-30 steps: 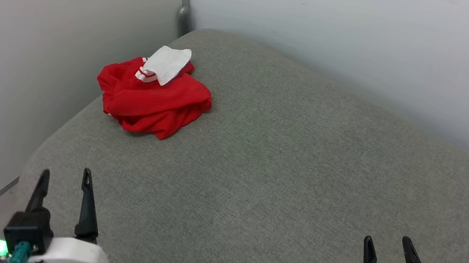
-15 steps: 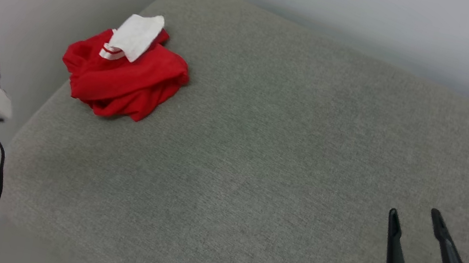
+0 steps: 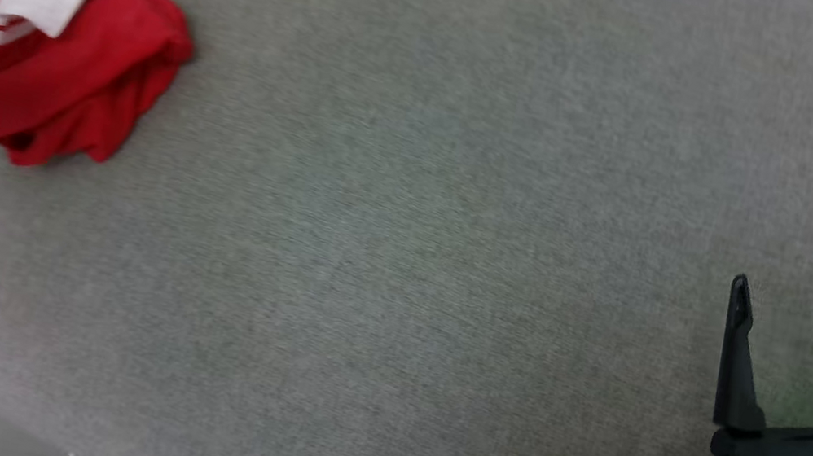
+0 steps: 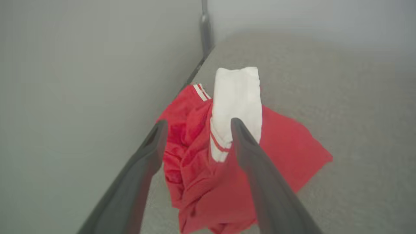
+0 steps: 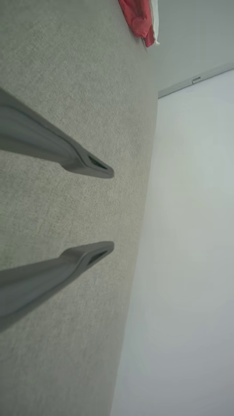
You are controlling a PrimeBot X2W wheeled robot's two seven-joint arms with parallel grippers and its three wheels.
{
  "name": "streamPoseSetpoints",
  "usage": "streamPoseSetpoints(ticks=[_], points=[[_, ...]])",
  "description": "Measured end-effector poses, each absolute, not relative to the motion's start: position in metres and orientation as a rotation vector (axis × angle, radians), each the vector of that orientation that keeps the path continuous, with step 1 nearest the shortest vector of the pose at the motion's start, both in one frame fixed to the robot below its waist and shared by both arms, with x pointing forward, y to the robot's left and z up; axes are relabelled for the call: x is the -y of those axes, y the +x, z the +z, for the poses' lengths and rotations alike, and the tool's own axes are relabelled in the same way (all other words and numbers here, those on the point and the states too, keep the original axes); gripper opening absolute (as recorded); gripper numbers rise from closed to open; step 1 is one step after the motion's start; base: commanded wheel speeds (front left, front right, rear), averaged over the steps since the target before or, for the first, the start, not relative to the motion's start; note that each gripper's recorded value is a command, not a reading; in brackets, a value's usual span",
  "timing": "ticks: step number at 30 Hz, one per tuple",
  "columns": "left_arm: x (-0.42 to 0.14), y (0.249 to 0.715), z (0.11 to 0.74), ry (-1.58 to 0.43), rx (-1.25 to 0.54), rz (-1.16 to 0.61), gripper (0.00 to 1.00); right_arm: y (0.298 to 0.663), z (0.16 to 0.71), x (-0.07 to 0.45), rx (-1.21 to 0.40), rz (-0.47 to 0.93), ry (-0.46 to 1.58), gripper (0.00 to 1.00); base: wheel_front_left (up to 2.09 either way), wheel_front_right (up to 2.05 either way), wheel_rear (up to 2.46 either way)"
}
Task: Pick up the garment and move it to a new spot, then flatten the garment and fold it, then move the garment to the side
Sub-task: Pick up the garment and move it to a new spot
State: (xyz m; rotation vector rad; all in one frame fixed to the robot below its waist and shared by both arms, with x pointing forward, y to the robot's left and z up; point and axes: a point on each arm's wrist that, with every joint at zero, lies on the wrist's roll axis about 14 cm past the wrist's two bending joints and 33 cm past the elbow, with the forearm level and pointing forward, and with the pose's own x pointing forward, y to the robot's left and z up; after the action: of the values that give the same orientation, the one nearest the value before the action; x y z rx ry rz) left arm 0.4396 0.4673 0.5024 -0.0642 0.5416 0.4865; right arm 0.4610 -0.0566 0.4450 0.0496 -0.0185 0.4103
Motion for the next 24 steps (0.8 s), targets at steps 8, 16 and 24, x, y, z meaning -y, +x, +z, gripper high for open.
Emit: streamPoseSetpoints(ticks=[8,16,24], points=[[-0.436,0.435,0.421,-0.133,-0.983,0.368,1.0,0.474,0.426,0.07,-0.001,0.37,0.036,1.0,0.0,0.0,0.0],[-0.419,0.42,0.373,-0.115,-1.227,0.307,1.0,0.48,0.411,0.082,-0.023,0.339,0.018,1.0,0.0,0.0,0.0],[-0.416,0.418,0.385,-0.088,-1.191,0.278,0.0,0.474,0.419,0.079,-0.016,0.353,0.012,1.0,0.0,0.0,0.0]])
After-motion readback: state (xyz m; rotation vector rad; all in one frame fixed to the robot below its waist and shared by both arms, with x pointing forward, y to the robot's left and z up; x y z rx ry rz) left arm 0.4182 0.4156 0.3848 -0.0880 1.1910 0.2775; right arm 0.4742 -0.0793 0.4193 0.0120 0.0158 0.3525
